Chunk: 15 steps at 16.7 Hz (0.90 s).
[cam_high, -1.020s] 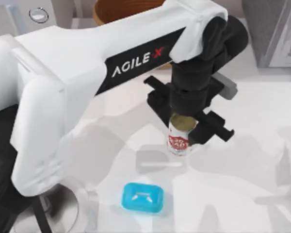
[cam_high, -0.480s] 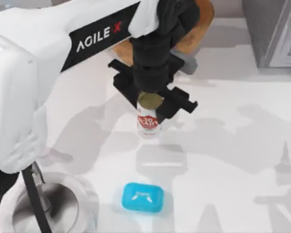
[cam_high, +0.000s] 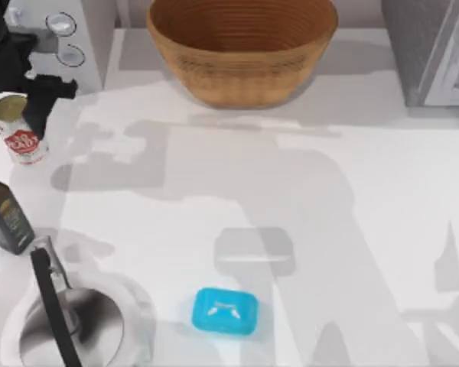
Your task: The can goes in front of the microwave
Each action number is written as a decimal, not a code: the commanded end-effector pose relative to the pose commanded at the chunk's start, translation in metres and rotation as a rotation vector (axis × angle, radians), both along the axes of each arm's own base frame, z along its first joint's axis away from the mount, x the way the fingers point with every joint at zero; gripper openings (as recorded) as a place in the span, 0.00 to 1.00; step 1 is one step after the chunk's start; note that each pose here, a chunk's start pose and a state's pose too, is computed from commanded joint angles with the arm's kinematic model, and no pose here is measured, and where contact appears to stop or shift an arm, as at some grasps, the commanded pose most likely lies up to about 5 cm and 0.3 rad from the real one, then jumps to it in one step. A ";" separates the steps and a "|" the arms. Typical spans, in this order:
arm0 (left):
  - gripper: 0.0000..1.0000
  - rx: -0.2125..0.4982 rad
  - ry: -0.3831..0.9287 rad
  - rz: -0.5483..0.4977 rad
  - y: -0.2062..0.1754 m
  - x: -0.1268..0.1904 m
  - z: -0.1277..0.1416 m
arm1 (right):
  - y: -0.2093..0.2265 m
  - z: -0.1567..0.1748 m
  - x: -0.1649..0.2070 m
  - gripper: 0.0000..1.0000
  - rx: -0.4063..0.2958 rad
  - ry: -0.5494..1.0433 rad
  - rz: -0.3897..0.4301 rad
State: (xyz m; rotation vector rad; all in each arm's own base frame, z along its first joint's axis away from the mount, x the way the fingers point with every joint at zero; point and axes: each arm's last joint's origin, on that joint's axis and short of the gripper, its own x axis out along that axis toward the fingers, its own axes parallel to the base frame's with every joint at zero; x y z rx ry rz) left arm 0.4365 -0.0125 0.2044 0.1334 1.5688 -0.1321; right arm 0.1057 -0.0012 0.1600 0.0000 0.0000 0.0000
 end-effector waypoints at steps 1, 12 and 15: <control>0.00 0.000 0.000 0.046 0.026 -0.002 0.001 | 0.000 0.000 0.000 1.00 0.000 0.000 0.000; 0.00 0.002 0.003 0.146 0.085 -0.015 -0.001 | 0.000 0.000 0.000 1.00 0.000 0.000 0.000; 0.00 0.000 -0.001 0.149 0.086 -0.015 -0.005 | 0.000 0.000 0.000 1.00 0.000 0.000 0.000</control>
